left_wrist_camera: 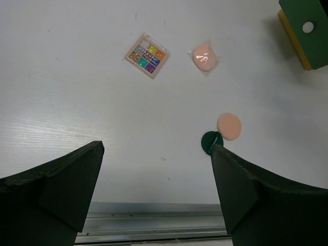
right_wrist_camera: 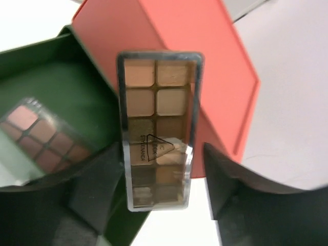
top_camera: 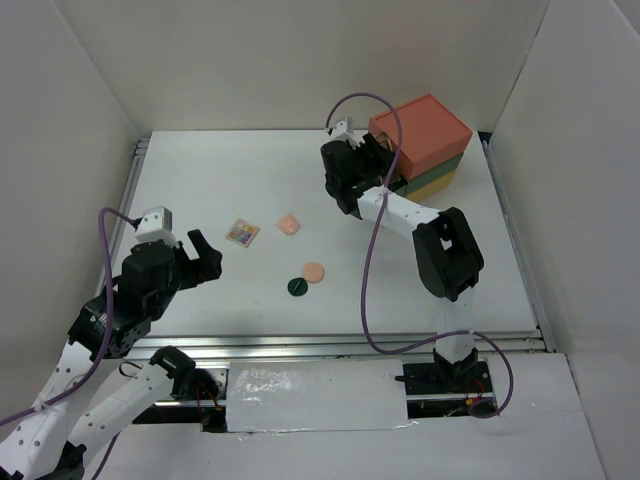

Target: Organize the makeup

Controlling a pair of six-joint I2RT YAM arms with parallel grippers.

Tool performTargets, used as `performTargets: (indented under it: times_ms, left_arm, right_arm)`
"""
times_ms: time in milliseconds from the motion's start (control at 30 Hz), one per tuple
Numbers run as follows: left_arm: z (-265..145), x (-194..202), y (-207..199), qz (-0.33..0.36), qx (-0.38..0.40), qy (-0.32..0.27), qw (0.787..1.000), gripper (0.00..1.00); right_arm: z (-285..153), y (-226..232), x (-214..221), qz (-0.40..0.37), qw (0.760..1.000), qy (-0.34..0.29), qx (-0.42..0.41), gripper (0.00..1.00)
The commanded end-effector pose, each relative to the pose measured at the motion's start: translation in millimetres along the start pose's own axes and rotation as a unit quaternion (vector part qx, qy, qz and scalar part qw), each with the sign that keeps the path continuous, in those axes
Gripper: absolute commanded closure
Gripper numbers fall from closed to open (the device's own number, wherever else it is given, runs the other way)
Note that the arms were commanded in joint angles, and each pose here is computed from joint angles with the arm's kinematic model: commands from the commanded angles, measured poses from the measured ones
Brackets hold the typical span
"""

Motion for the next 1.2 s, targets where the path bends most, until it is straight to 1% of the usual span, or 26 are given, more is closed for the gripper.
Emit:
performTargets:
  times_ms: [0,100,200,233,267,333,367,400,433,467,500,533,567,600,700,767,800,833,867,900,967,1000,1067,1100,1133,1167]
  left_arm:
    - [0.4,-4.5,-2.0,-0.004,0.003,-0.019,1.0,0.01]
    - [1.3,-4.6,-2.6,-0.003,0.002,-0.017,1.0,0.01]
    - [1.9,-4.6,-2.8,-0.002,0.001,-0.015,1.0,0.01]
    - [2.2,-4.5,-2.9,-0.003,0.0,-0.015,1.0,0.01]
    - [2.2,-4.5,-2.9,-0.002,0.0,-0.015,1.0,0.01]
    - [1.9,-4.7,-3.1,-0.002,0.001,-0.016,1.0,0.01]
    - [1.7,-4.9,-2.8,-0.003,0.001,-0.017,1.0,0.01]
    - [2.3,-4.9,-3.1,-0.002,0.0,-0.016,1.0,0.01]
    - [2.3,-4.8,-3.3,-0.003,0.001,-0.016,1.0,0.01]
    - [2.6,-4.6,-3.1,-0.001,0.0,-0.015,1.0,0.01]
    - [2.9,-4.4,-3.1,-0.001,-0.001,-0.014,1.0,0.01]
    - [2.6,-4.8,-3.1,-0.002,-0.001,-0.015,1.0,0.01]
    - [2.6,-4.6,-2.7,-0.003,-0.003,-0.015,1.0,0.01]
    - [2.4,-4.8,-2.5,-0.004,-0.004,-0.016,1.0,0.01]
    - [1.2,-4.8,-0.5,-0.011,-0.015,-0.02,1.0,0.01]
    - [-1.2,-6.7,1.9,-0.02,-0.028,-0.027,0.999,0.01]
    - [-1.9,-5.9,4.8,-0.026,-0.043,-0.03,0.998,0.01]
    - [-4.1,-7.0,6.5,-0.033,-0.048,-0.037,0.998,0.01]
    - [-5.3,-7.3,8.0,-0.036,-0.053,-0.041,0.997,0.01]
    - [-5.9,-8.3,9.5,-0.044,-0.063,-0.048,0.996,0.01]
    - [-7.4,-8.6,12.2,-0.05,-0.075,-0.054,0.994,0.01]
    - [-6.8,-8.8,12.2,-0.058,-0.082,-0.054,0.993,0.01]
    - [-3.6,-8.5,14.0,-0.063,-0.108,-0.055,0.991,0.01]
    - [-0.6,-8.5,12.4,-0.081,-0.118,-0.054,0.988,0.01]
    - [6.8,-5.7,10.1,-0.08,-0.134,-0.038,0.987,0.01]
    - [12.1,-2.3,7.8,-0.083,-0.139,-0.024,0.987,0.01]
  right_arm:
    - [-7.9,-16.2,-16.1,0.061,0.998,0.002,-0.032,0.25]
    - [-11.5,-15.5,-19.0,0.073,0.995,0.003,-0.071,0.15]
    - [-13.4,-13.8,-24.9,0.076,0.993,0.01,-0.086,0.08]
    - [-15.8,-14.6,-27.5,0.087,0.992,0.011,-0.092,0.07]
    - [-21.7,-12.9,-28.7,0.083,0.99,0.011,-0.112,0.07]
    - [-38.3,-16.1,-41.9,0.103,0.984,-0.005,-0.147,0.07]
    - [-57.9,-8.1,-49.5,0.11,0.976,-0.023,-0.187,0.07]
    - [-74.8,-3.5,-58.7,0.124,0.97,-0.036,-0.207,0.06]
    - [-76.1,-4.3,-62.7,0.137,0.967,-0.035,-0.213,0.06]
    - [-92.3,2.6,-63.6,0.124,0.962,-0.03,-0.241,0.05]
    - [-102.2,10.5,-76.8,0.136,0.942,-0.041,-0.305,0.05]
    - [-113.5,17.2,-80.9,0.138,0.926,-0.043,-0.35,0.03]
    - [-130.4,26.6,-84.2,0.126,0.906,-0.053,-0.401,0.0]
    - [-143.8,40.8,-87.4,0.119,0.869,-0.065,-0.476,0.0]
    - [-172.5,74.6,-92.3,0.101,0.81,-0.087,-0.571,0.0]
    - [-176.4,90.6,-92.9,0.09,0.79,-0.082,-0.601,0.0]
    - [-174.6,105.9,-95.7,0.087,0.783,-0.079,-0.611,0.0]
    - [-177.6,113.7,-97.1,0.097,0.776,-0.066,-0.62,0.0]
    - [-177.8,113.0,-105.1,0.104,0.773,-0.063,-0.622,0.0]
    - [-175.9,131.8,-97.8,0.097,0.774,-0.042,-0.624,0.0]
    - [-178.1,139.7,-98.8,0.121,0.779,-0.02,-0.615,0.0]
    - [-183.3,144.8,-96.1,0.125,0.776,-0.012,-0.618,0.0]
    - [-183.1,152.7,-85.6,0.136,0.791,0.0,-0.597,0.0]
    - [-186.6,138.7,-90.8,0.169,0.791,0.004,-0.587,0.0]
    - [-184.7,133.1,-93.1,0.197,0.8,-0.003,-0.567,0.0]
    - [-187.4,116.1,-82.6,0.21,0.801,0.002,-0.56,0.0]
Point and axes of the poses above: each gripper's point midway between its finger pads, its own z axis out along the fingers, its own y axis along the line the jaws close on, x = y × z, the point moved 10 cm from there along -z, back along the fingers, and after that the axes turned 2 degrees about -z, right-handed, at the moved point
